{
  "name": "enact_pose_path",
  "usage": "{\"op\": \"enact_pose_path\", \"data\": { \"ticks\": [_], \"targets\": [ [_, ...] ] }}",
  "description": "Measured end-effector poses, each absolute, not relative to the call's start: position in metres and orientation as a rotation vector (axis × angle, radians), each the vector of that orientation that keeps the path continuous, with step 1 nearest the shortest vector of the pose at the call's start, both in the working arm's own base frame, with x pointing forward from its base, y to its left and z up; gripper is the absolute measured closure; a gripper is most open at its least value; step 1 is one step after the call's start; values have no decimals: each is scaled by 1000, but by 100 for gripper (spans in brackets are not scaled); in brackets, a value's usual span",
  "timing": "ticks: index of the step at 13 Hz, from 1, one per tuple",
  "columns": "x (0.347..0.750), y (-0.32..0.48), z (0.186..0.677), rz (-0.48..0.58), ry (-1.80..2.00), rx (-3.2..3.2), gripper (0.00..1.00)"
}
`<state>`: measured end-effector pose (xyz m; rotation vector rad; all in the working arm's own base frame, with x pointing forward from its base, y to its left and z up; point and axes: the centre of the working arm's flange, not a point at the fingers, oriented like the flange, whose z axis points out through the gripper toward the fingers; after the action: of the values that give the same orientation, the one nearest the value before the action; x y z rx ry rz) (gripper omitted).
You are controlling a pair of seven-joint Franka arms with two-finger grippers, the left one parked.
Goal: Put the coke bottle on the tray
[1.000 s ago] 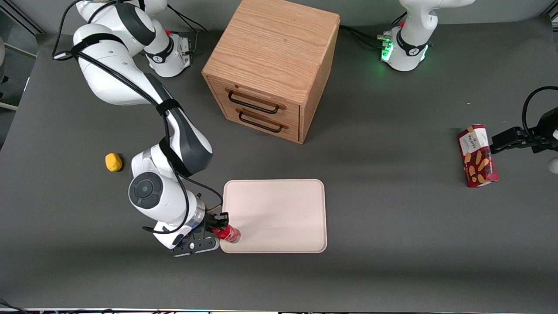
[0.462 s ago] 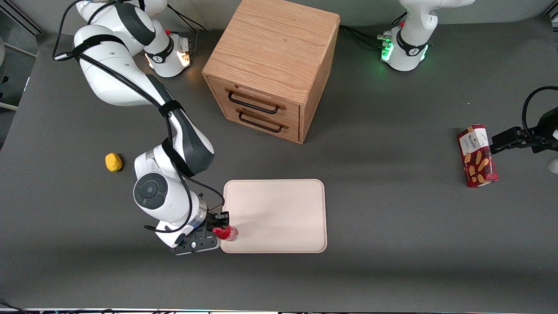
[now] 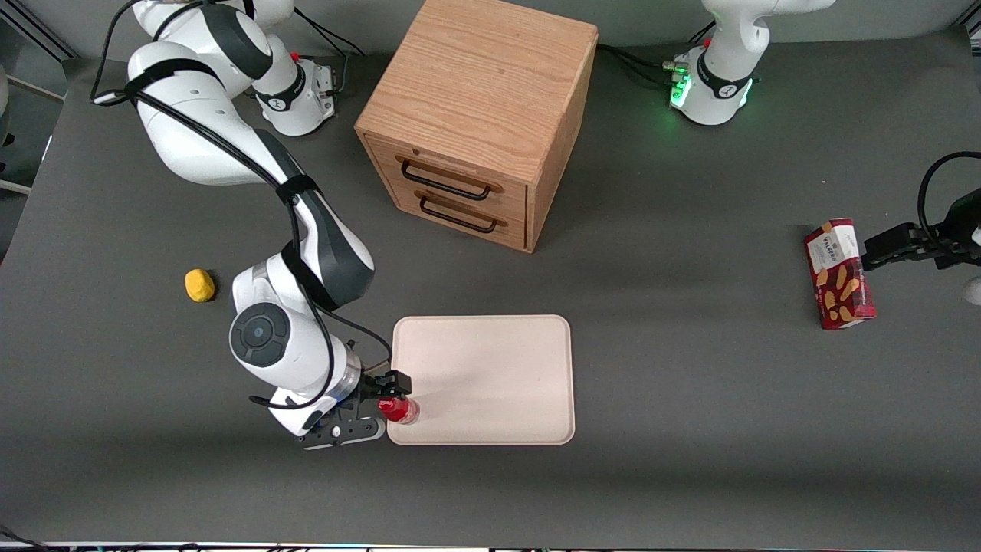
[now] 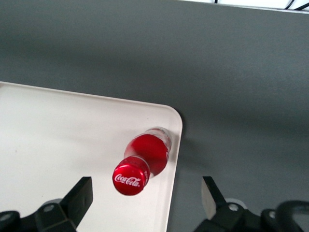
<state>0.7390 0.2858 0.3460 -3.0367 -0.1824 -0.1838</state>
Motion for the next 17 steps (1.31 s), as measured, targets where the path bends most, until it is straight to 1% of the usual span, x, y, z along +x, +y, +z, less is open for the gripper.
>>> {"op": "enact_pose_path", "data": {
  "ticks": [3,6,8,10,11,13,17],
  "targets": [
    [738,273,379,-222,-60,-3038,0],
    [717,243,427,-212,89,-3032,0],
    [698,199,464,-206,198,-3044,0],
    [670,159,494,-208,284,-3077,0],
    [654,143,504,-190,318,-3093,0],
    [619,111,522,-122,350,-3105,0],
    [549,36,550,-38,321,-3093,0]
  ]
}}
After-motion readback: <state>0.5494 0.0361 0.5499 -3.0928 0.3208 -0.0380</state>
